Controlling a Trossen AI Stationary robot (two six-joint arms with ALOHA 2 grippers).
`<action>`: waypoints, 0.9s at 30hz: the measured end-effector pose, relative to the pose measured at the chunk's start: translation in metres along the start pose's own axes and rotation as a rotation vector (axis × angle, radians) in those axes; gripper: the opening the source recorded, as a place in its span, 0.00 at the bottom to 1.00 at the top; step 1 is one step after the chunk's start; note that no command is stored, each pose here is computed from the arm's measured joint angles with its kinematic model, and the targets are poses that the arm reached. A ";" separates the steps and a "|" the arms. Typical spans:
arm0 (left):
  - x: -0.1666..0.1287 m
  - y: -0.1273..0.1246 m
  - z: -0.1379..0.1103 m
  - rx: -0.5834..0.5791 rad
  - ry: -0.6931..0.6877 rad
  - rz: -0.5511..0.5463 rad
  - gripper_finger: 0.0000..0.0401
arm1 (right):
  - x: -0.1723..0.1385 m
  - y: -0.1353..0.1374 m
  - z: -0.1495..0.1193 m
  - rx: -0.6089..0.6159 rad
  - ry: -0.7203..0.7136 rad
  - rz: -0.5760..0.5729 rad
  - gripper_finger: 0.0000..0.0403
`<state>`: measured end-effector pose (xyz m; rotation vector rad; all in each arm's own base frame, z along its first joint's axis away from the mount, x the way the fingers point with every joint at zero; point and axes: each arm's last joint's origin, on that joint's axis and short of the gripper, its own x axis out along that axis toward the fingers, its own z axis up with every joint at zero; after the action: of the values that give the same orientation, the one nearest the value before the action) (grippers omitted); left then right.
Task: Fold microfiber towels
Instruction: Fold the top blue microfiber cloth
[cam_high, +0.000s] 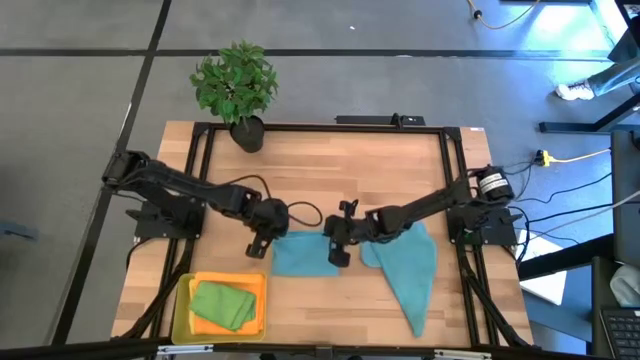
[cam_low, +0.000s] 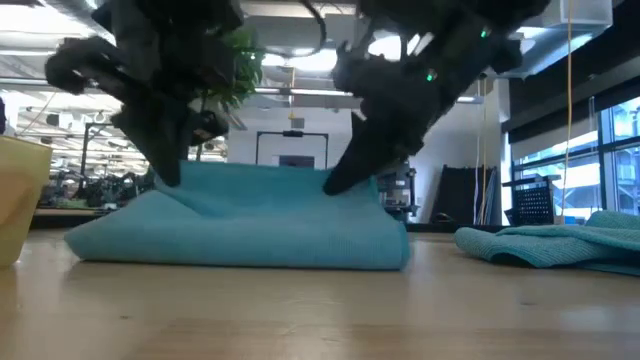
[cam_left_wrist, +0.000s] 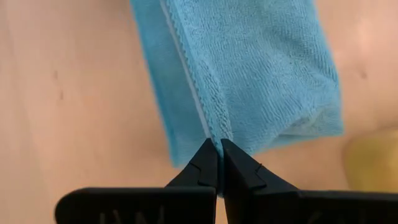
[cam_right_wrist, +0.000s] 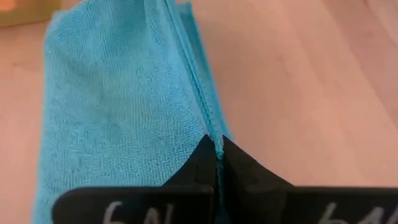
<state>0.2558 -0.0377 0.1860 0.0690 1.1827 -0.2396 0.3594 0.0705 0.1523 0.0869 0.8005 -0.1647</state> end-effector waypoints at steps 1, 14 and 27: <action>0.001 0.003 -0.002 -0.011 0.007 0.004 0.00 | 0.003 -0.003 0.000 0.003 -0.003 -0.005 0.00; 0.001 0.025 -0.006 -0.086 -0.007 0.041 0.00 | 0.028 -0.021 -0.012 0.045 0.059 -0.025 0.01; 0.001 0.024 -0.010 -0.086 0.038 0.060 0.26 | 0.029 -0.024 -0.015 0.036 0.066 -0.075 0.16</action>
<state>0.2522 -0.0124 0.1793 0.0339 1.2259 -0.1350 0.3645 0.0459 0.1208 0.0965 0.8674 -0.2484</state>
